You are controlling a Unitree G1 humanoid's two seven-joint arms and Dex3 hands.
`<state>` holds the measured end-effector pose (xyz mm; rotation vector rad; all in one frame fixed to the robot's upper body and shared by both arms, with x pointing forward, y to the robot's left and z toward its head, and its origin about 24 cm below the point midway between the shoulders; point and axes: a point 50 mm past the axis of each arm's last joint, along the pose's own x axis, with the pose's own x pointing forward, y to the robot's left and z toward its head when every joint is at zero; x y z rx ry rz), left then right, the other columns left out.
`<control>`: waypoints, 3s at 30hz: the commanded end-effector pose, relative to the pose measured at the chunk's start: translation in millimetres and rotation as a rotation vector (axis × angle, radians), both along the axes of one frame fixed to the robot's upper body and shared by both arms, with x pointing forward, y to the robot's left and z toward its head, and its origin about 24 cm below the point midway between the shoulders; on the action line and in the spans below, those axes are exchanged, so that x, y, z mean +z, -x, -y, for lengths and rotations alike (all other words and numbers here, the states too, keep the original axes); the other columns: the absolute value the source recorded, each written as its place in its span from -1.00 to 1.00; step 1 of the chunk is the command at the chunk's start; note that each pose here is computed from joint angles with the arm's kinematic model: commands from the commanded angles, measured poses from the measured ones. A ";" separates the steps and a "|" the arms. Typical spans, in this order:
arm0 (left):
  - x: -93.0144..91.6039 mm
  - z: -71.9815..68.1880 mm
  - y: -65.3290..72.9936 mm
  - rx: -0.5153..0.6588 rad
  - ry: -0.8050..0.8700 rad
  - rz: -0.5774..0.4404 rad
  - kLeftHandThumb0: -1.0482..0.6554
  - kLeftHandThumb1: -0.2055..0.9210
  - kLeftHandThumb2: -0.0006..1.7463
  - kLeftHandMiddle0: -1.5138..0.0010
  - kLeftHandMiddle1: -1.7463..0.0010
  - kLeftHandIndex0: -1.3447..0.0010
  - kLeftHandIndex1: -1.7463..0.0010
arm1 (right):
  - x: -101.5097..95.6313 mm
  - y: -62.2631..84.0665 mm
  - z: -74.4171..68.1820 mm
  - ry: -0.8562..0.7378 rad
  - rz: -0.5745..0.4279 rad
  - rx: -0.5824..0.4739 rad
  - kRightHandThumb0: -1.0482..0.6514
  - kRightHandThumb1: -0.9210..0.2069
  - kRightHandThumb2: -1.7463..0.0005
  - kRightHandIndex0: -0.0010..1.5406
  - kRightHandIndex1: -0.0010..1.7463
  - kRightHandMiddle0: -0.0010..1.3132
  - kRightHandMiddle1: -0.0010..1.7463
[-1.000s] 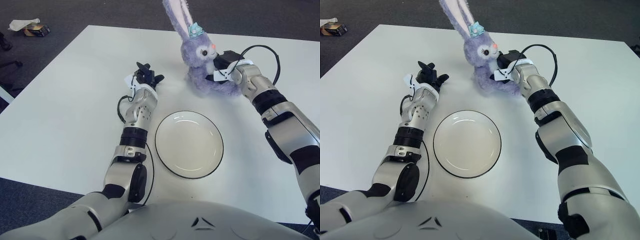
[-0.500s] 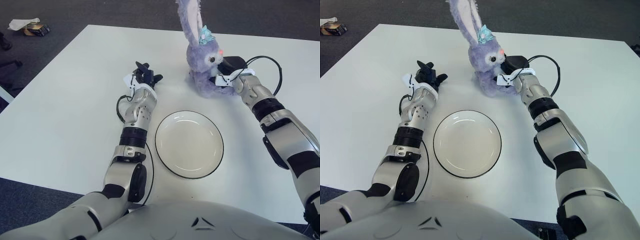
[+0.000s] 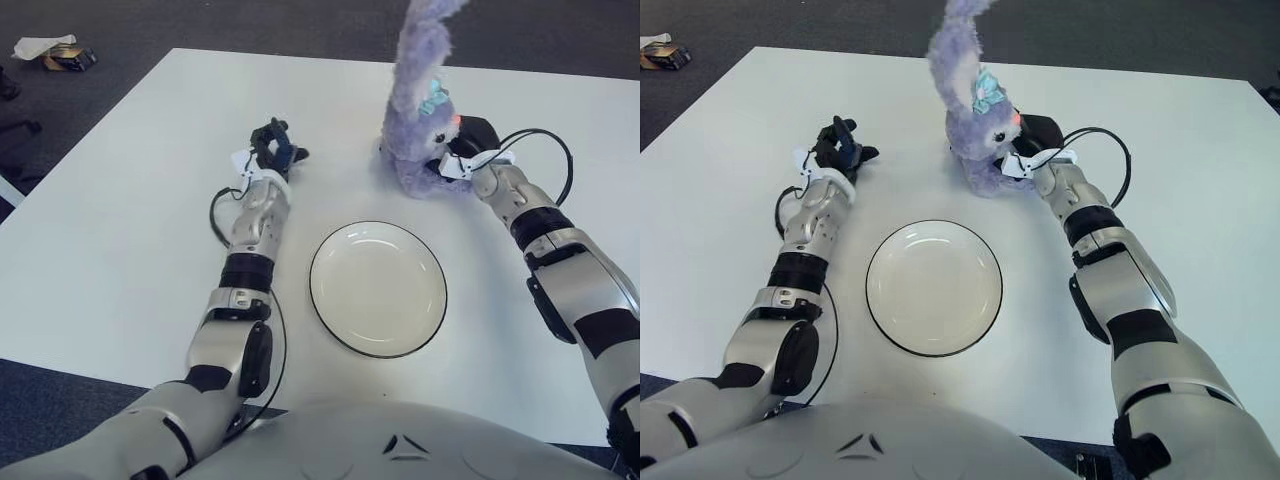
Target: Put the doll into the plate.
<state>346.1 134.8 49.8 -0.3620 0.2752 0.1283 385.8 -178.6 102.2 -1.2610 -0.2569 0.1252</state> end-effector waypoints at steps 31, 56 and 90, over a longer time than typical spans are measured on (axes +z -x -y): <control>-45.2 -23.7 12.1 -0.058 -0.486 0.055 -0.18 1.00 -0.40 0.53 -1.00 0.71 -1.00 | 15.7 13.2 20.2 0.040 0.026 0.109 0.23 0.55 -0.86 0.02 0.99 -0.08 1.00; -42.9 -8.1 12.8 -0.253 -0.696 0.143 0.05 0.66 -0.11 0.44 -0.92 0.71 -1.00 | 76.7 29.4 15.3 -0.048 -0.186 0.263 0.23 0.79 -0.99 0.22 0.89 0.04 1.00; -41.3 10.4 9.1 -0.349 -0.793 0.196 0.22 0.55 -0.05 0.40 -0.76 0.70 -1.00 | 111.6 40.1 7.6 -0.072 -0.209 0.328 0.23 0.81 -1.00 0.25 0.87 0.06 1.00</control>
